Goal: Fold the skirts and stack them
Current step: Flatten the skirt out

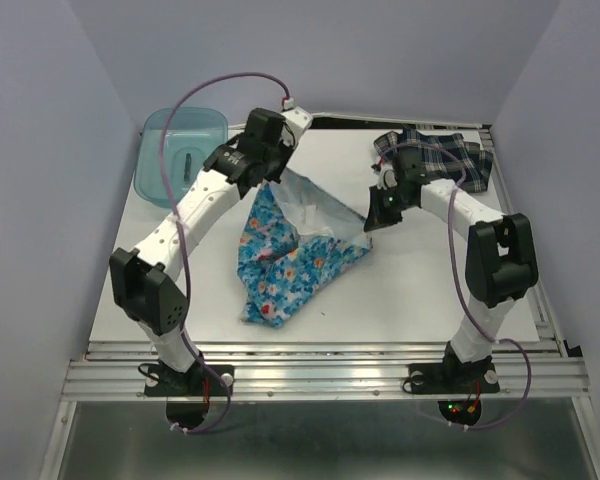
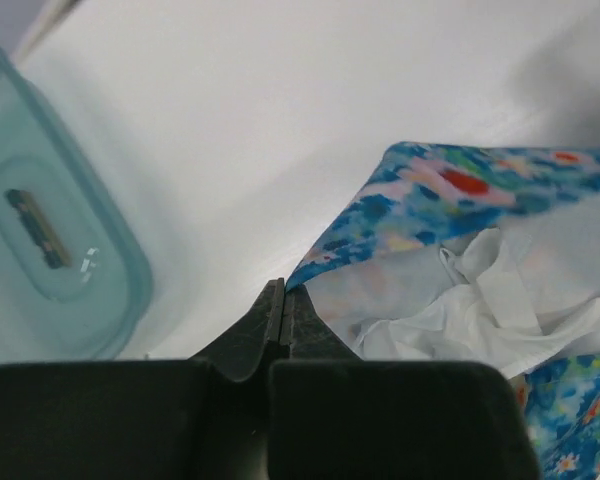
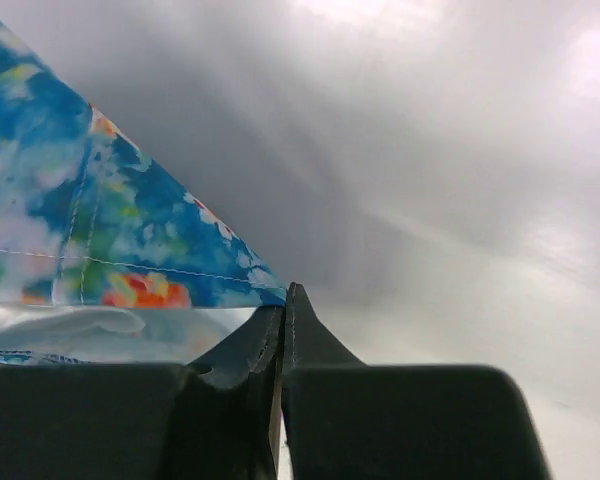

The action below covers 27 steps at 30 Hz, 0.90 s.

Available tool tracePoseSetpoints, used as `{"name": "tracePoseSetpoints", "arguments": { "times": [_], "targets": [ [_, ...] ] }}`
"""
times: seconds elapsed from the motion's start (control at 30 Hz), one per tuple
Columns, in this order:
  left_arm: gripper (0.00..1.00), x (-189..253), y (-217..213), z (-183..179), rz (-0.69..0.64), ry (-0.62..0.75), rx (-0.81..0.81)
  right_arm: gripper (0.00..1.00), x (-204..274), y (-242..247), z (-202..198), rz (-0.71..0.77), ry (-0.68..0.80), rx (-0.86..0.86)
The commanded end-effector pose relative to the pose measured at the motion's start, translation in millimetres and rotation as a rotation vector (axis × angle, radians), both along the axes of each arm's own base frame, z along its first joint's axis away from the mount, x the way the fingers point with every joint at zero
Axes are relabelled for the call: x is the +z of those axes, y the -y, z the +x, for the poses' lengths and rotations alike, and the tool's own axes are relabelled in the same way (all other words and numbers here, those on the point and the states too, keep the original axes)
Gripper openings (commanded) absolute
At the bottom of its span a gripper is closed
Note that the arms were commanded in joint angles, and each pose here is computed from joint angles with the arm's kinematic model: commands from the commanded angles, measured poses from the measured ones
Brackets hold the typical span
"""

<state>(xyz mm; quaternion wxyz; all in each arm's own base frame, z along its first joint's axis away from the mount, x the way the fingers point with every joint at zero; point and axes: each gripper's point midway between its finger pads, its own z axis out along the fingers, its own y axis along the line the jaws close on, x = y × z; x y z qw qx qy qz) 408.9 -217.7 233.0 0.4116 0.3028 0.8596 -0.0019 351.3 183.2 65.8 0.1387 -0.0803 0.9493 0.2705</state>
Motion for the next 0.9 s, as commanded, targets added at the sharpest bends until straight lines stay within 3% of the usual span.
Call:
{"name": "tracePoseSetpoints", "arguments": {
  "times": [0.0,0.23,0.37,0.47,0.57,0.87],
  "targets": [
    [0.0,132.2,-39.3,16.5,-0.094,0.345,0.094,0.01,96.6,46.0,62.4,-0.245,0.371,-0.068],
    [0.0,197.3,-74.4,17.6,-0.081,0.526,0.169,0.01,198.3,95.4,106.5,-0.501,0.674,-0.127],
    [0.0,205.4,-95.1,15.2,-0.086,0.558,0.212,0.01,242.2,113.5,109.3,-0.595,0.786,-0.143],
    [0.0,191.5,-102.8,9.6,-0.07,0.527,0.223,0.01,246.0,120.6,99.5,-0.63,0.798,-0.128],
    [0.0,164.6,-112.4,1.0,-0.048,0.485,0.242,0.01,213.7,138.1,83.9,-0.733,0.732,-0.096],
    [0.0,183.4,-137.0,-30.8,-0.104,0.525,0.256,0.01,216.2,176.7,70.1,-0.902,0.782,-0.132]
  ]
}}
